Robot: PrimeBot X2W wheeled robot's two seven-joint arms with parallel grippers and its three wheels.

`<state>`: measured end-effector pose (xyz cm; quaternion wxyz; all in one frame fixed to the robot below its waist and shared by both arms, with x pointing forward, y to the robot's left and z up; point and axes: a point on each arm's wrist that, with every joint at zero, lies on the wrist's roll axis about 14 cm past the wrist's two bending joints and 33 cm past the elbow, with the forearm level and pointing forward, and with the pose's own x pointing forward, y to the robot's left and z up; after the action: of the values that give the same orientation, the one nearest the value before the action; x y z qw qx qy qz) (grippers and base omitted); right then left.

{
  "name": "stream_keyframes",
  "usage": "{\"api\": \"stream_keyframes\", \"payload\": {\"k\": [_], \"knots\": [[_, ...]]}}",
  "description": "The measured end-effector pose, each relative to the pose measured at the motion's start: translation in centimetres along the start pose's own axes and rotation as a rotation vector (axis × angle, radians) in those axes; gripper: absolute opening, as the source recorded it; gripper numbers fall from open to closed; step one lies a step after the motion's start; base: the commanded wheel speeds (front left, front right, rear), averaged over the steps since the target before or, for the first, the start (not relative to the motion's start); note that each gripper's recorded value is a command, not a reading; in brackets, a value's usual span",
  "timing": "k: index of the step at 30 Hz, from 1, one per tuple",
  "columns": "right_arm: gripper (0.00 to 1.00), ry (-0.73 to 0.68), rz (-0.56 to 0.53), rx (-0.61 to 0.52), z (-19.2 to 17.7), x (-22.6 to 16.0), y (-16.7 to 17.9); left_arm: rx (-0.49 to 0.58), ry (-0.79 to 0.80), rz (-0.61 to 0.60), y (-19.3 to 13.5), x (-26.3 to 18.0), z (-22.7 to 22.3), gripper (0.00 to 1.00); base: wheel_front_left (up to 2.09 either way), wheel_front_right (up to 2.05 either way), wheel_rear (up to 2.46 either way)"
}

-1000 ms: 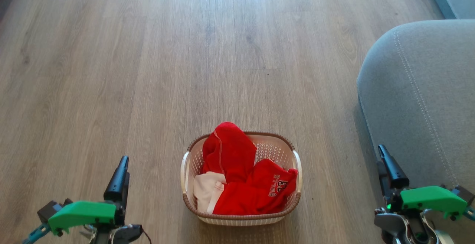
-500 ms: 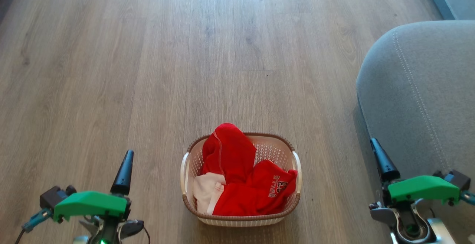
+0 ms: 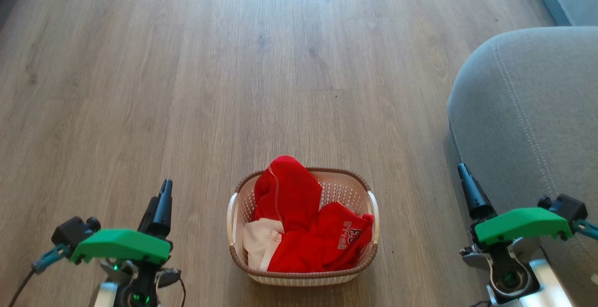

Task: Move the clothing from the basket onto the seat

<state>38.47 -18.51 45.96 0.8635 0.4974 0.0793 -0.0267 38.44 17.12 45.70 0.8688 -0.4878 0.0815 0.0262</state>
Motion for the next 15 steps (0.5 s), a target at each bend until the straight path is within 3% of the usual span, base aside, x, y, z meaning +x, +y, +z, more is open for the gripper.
{"api": "stream_keyframes", "payload": {"k": [15], "knots": [[1.00, -0.010, 0.036, -0.192, 0.5, 0.9, 1.1, 0.189, -0.014, -0.022, -0.9, 0.8, 0.4, 1.00, 0.00, 0.00, 0.00]]}}
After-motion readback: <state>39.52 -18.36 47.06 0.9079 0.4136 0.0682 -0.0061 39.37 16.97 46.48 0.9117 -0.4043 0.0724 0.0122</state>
